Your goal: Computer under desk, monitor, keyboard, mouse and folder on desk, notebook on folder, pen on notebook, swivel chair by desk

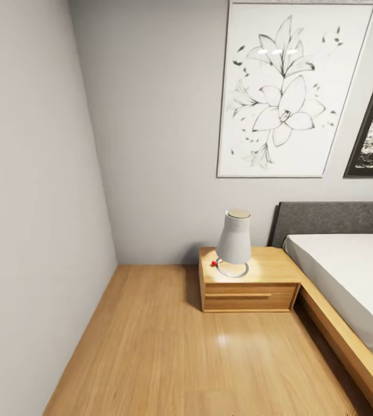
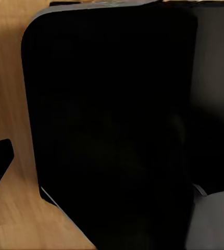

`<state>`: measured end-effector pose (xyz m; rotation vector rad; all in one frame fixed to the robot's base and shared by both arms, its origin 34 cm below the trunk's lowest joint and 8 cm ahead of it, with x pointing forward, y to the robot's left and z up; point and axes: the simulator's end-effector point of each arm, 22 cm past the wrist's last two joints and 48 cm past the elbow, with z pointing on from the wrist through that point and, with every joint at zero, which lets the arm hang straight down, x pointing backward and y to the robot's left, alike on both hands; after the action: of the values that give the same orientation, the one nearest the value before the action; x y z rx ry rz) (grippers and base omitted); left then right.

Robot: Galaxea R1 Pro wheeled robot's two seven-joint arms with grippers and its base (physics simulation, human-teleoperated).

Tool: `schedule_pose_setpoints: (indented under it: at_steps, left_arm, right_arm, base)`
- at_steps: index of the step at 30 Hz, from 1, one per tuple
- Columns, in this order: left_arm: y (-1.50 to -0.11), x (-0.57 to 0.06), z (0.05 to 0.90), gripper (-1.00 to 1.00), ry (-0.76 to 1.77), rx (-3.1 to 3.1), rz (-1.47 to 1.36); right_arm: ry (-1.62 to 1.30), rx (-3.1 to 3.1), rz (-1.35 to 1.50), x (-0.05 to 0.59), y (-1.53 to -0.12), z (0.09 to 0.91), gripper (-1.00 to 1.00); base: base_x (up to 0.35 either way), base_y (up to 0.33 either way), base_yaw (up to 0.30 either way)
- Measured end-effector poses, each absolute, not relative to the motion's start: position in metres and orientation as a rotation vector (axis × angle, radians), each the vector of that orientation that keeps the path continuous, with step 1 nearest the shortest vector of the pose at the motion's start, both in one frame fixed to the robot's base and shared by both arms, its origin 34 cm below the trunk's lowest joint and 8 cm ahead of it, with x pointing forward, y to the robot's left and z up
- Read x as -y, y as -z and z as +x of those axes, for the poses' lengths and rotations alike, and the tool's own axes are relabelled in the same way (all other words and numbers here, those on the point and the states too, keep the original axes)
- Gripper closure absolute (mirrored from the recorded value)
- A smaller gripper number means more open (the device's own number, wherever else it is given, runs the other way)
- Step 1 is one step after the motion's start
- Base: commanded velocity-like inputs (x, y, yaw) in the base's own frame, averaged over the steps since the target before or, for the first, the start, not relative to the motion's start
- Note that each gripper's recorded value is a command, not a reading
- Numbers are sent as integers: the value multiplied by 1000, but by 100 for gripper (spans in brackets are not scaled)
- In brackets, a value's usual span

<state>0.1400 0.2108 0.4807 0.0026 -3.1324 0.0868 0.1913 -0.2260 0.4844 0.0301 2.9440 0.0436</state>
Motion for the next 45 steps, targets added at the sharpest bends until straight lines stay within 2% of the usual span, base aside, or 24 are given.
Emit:
schedule_pose_setpoints:
  at_steps: [12,15,18,23,45]
  left_arm:
    - [-515,-215,295,-100,-88,3485,40]
    - [-537,-228,341,-100,-80,3591,228]
    - [-558,-279,371,-100,-19,3633,689]
    - [-583,-316,388,-100,108,3758,775]
    - [-598,-301,373,-100,117,3814,764]
  right_arm:
    - [-43,-2304,29,226,-568,356,-100]
    - [-43,-2191,24,226,-597,394,-100]
    - [-35,-1987,30,231,-654,455,-100]
    - [-25,-2048,28,237,-642,433,-100]
    - [-25,-2075,19,237,-652,423,-100]
  base:
    - [0,0,-237]
    - [0,0,-193]
    - [0,0,-274]
    - [0,0,-296]
    - [0,0,-300]
